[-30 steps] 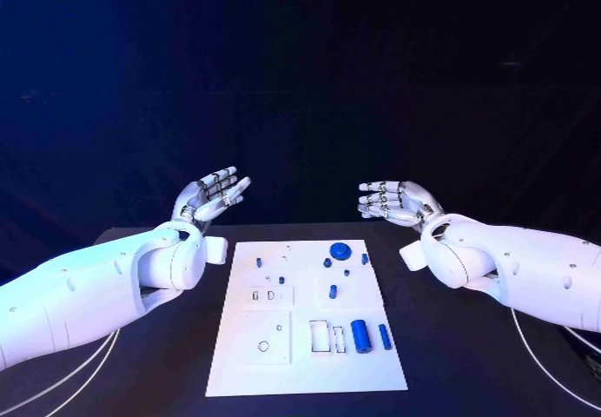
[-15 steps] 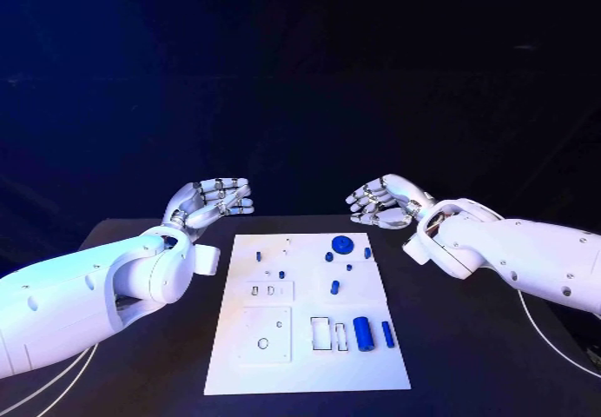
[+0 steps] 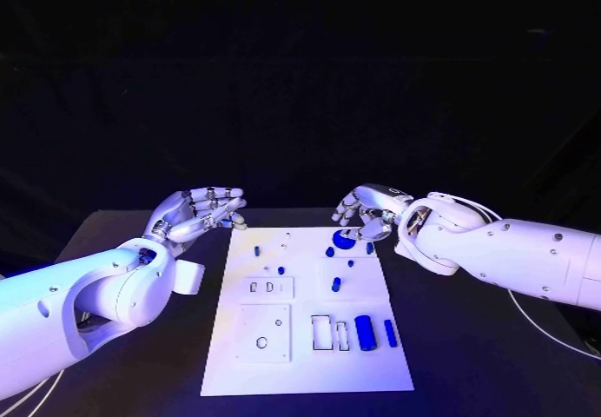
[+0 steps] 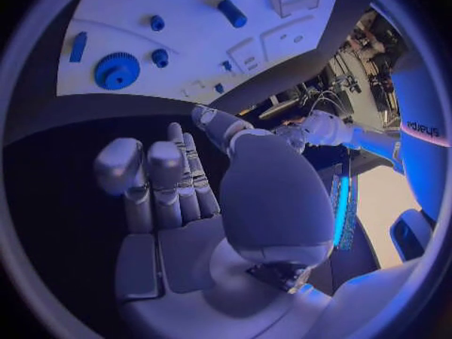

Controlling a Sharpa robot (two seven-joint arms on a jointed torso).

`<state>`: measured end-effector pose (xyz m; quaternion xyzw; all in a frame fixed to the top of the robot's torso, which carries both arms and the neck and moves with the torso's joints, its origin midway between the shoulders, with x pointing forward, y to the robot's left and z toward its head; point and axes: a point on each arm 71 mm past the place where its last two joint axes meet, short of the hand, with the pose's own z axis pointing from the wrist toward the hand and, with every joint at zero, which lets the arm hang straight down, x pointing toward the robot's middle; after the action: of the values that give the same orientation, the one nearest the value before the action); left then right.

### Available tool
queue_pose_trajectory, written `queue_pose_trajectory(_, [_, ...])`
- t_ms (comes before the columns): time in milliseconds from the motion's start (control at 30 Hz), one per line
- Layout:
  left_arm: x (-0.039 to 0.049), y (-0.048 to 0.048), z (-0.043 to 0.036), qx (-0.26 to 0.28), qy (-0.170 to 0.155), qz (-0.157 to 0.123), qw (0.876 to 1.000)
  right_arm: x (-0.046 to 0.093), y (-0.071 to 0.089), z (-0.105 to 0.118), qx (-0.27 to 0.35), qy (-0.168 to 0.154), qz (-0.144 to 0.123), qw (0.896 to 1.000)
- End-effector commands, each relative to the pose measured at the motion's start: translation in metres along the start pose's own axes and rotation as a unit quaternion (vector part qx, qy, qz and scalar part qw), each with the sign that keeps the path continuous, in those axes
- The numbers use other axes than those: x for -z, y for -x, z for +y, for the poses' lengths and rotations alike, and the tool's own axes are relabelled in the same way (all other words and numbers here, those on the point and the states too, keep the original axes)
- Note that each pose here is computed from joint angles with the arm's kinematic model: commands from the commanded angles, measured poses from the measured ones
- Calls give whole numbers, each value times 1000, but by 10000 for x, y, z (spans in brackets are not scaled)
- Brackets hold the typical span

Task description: Assemble the parts on the task board

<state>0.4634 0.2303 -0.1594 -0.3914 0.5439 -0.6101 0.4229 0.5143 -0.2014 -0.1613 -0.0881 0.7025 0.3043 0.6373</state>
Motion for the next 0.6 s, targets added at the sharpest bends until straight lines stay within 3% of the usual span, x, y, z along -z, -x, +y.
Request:
queue_pose_trajectory(33, [29,-83,-32,9,3,29,1000,-34,-58,14,76,-8,26,997])
queue_pose_trajectory(600, [72,-138,-80,17,2,42,999,-114,-227,-20,120,-29,70,990])
